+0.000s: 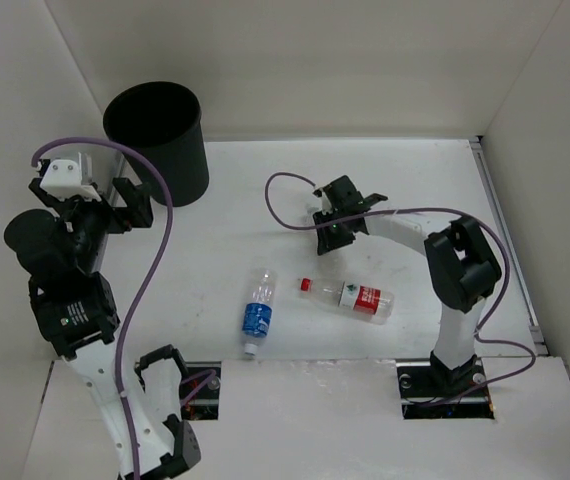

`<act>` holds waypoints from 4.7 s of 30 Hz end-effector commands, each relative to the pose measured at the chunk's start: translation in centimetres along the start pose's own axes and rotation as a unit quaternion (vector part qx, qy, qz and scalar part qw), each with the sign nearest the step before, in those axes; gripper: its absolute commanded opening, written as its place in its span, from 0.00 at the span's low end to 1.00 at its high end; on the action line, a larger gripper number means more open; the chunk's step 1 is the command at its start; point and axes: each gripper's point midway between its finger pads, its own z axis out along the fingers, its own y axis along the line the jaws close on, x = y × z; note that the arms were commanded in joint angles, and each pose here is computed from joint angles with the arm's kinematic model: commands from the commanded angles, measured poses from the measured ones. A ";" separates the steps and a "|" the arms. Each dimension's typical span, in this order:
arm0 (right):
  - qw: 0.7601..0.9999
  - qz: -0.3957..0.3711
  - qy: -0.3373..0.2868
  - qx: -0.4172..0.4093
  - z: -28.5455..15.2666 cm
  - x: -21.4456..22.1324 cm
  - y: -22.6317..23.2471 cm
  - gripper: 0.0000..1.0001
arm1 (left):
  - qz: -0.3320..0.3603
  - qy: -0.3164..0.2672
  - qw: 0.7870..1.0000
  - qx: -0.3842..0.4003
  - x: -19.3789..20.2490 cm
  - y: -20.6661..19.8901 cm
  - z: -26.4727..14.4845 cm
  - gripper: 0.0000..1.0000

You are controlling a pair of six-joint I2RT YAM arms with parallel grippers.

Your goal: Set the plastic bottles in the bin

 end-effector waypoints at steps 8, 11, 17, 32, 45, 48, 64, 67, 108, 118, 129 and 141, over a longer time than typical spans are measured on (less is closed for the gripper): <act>0.989 -0.006 -0.141 -0.035 -10.0 -10.6 1.7 0.00 | -0.077 0.054 0.995 0.031 3.4 -0.5 2.2 1.00; 0.974 -0.021 -0.210 -0.085 -16.0 -13.8 3.3 0.00 | -0.145 0.079 0.979 0.116 4.0 -3.7 3.6 1.00; 0.931 -0.084 -0.269 -0.231 -24.8 -15.2 8.4 0.00 | -0.237 0.125 0.881 0.391 2.3 -14.4 4.1 1.00; 0.824 -0.135 -0.185 -0.518 -35.9 -9.1 15.6 0.00 | -0.267 0.050 0.751 0.602 -8.3 -26.0 4.2 1.00; 0.810 -0.149 -0.203 -0.530 -37.5 -9.9 16.6 0.00 | -0.274 0.107 0.708 0.642 -5.2 -31.1 4.6 1.00; 0.829 -0.127 -0.252 -0.482 -37.1 -12.3 13.6 0.00 | -0.270 0.106 0.708 0.644 -5.5 -30.9 4.6 1.00; 0.830 -0.134 -0.290 -0.457 -38.7 -13.8 13.3 0.00 | -0.276 0.118 0.712 0.635 -3.5 -31.4 6.3 1.00; 0.828 -0.136 -0.280 -0.467 -38.5 -13.5 14.2 0.00 | -0.276 0.116 0.714 0.632 -3.4 -31.6 6.9 1.00; 0.899 -0.053 -0.246 -0.359 -30.2 -10.2 3.1 1.00 | -0.189 -0.044 0.913 0.358 -9.9 -6.0 18.2 0.00; 0.909 -0.060 -0.237 -0.339 -29.2 -7.5 3.0 1.00 | -0.052 -0.137 0.978 0.151 -11.3 8.7 21.4 0.00; 0.895 -0.064 -0.290 -0.334 -34.8 -7.9 3.8 1.00 | 0.102 -0.062 0.989 0.082 -3.8 9.3 27.7 0.11; 0.947 -0.077 -0.277 -0.143 -28.5 -4.4 -1.0 1.00 | 0.114 -0.091 0.989 -0.008 -8.3 8.2 24.0 1.00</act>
